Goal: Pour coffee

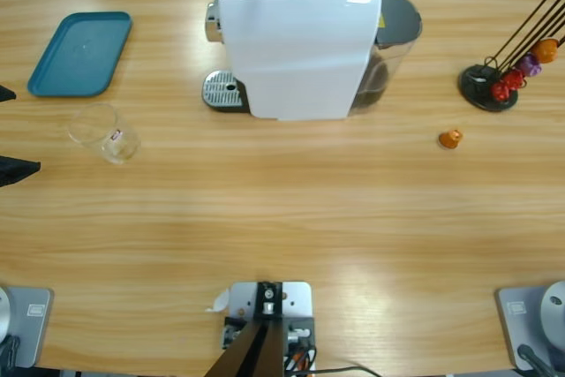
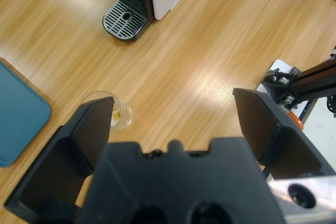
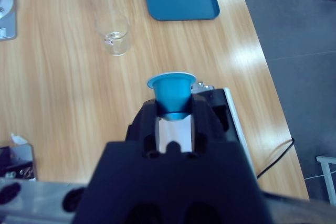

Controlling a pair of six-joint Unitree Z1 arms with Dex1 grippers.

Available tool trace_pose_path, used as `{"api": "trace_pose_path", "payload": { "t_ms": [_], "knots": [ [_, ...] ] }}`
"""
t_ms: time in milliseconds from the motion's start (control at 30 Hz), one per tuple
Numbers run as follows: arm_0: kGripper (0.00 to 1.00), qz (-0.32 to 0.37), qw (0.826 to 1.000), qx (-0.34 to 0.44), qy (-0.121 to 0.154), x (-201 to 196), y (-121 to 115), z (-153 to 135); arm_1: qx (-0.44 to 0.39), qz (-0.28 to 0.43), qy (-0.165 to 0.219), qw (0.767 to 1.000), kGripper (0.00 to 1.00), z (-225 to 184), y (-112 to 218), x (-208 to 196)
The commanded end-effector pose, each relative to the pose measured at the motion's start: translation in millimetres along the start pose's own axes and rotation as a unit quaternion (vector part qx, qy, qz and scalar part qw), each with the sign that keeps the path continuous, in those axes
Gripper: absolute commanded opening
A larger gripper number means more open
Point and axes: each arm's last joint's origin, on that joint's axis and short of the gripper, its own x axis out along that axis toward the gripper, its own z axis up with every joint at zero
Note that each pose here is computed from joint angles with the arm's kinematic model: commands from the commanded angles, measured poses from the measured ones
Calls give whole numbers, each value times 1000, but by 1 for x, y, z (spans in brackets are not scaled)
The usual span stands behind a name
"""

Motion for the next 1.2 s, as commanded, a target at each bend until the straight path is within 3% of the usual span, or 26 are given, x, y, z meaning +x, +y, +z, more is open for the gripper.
{"api": "trace_pose_path", "payload": {
  "t_ms": [33, 367, 1200],
  "knots": [
    [982, 5, 1000, -5, 9, 3, -1, -11, -15, 7, 51, 999, 145, -8, -4, 56],
    [982, 8, 1000, -4, 7, 1, -1, -13, -24, -34, 79, 996, 148, -22, -24, 56],
    [982, 15, 1000, -9, 17, 6, 1, -13, -40, -22, 117, 992, 159, -50, -39, 79]
  ]
}}
